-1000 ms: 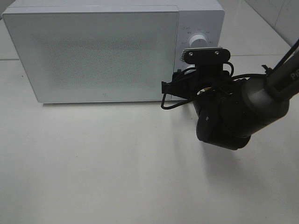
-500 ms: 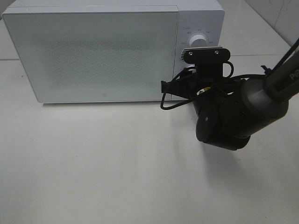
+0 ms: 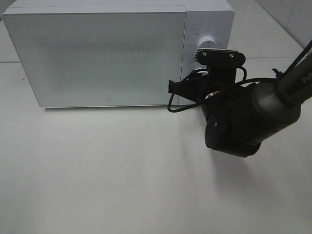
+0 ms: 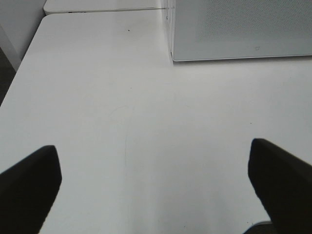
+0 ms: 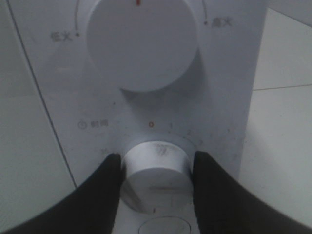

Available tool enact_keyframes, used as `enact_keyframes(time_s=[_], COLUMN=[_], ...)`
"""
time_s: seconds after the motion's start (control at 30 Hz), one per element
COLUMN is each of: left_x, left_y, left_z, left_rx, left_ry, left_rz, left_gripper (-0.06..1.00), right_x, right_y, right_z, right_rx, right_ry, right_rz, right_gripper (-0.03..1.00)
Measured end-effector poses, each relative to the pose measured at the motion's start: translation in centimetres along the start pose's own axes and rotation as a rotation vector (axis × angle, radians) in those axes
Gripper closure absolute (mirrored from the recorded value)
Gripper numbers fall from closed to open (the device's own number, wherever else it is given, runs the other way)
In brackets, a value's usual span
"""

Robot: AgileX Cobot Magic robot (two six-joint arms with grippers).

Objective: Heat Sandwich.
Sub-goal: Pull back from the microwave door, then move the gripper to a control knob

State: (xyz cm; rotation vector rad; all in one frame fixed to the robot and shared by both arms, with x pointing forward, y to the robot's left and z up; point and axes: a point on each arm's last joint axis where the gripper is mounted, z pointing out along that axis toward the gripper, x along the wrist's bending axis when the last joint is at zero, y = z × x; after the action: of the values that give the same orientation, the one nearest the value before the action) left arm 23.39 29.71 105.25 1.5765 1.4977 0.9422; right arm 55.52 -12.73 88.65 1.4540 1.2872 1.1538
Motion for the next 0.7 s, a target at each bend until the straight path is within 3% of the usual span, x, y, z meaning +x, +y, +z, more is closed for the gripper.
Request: enact_keyframes(time_s=[0.7], left_x=[0.0], left_y=[0.0], left_z=[0.0], left_rx=[0.0], left_ry=[0.0], left_rz=[0.0], left_gripper=[-0.04], right_x=[-0.01], right_y=[0.03], right_z=[0.02], right_rx=[-0.008], right_ry=[0.011], right_rz=[0.677], right_gripper=[0.53])
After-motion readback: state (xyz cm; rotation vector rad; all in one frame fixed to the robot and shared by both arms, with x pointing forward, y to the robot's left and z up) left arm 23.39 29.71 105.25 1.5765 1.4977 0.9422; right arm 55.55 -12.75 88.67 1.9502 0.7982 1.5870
